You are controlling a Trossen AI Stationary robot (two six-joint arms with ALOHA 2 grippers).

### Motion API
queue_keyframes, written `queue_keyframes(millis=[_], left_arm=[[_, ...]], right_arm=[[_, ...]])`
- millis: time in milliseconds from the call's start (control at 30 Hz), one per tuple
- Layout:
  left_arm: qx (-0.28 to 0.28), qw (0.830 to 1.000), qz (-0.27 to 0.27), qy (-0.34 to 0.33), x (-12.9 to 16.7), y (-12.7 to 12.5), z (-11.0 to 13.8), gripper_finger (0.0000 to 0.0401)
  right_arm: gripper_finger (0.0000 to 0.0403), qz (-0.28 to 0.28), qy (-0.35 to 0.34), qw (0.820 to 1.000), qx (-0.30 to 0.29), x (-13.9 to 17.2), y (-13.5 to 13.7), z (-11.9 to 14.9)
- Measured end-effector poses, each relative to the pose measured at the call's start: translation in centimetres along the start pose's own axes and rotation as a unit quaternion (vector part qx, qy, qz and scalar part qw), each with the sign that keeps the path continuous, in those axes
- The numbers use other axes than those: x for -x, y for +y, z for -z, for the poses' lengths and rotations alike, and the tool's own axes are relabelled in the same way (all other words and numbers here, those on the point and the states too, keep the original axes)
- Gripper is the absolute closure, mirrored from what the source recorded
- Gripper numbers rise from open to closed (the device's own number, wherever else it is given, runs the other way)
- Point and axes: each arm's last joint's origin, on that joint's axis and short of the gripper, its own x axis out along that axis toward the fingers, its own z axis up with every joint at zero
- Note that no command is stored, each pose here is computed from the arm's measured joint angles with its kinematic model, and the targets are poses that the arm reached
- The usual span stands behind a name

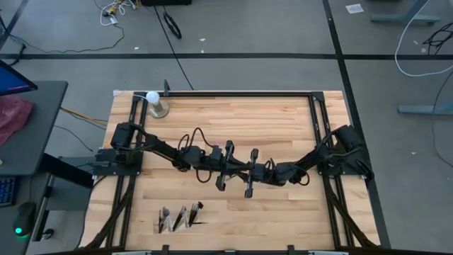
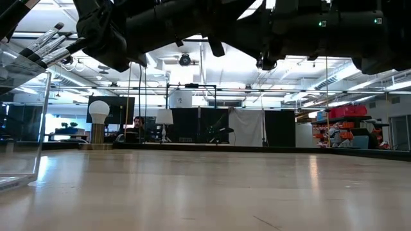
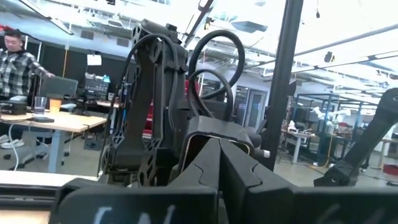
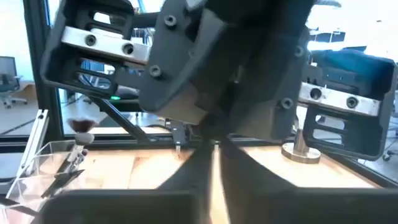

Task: Put items in baskets/containers
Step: Put the black eyeshadow brush into the transparent organizer

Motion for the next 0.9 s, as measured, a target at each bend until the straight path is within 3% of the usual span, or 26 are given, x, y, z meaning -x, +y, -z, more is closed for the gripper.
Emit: queue_keyframes(millis=[67,400,600,767,900], left_arm=[[0.002,1.000,-0.001,0.003,0.0,0.0,0.1,0.0398],[-0.004,1.000,-0.002,0.022,0.0,0.2,0.4,0.0354],[-0.019,0.992,-0.034,0.119,0.1,0.5,1.3,0.0338],[-0.064,0.957,-0.122,0.254,1.2,1.0,2.1,0.0332],[-0.075,0.932,-0.145,0.323,2.1,1.4,3.8,0.0318]], right_arm=[[0.0396,-0.003,0.009,1.000,0.004,0.0,0.1,0.2],[0.0401,0.017,0.120,0.992,-0.016,0.7,-0.1,1.3],[0.0401,0.087,0.159,0.983,-0.023,3.8,-1.6,0.8],[0.0401,0.130,0.180,0.972,-0.073,8.2,-3.7,1.2],[0.0401,0.131,0.177,0.968,-0.117,10.8,-4.8,1.4]])
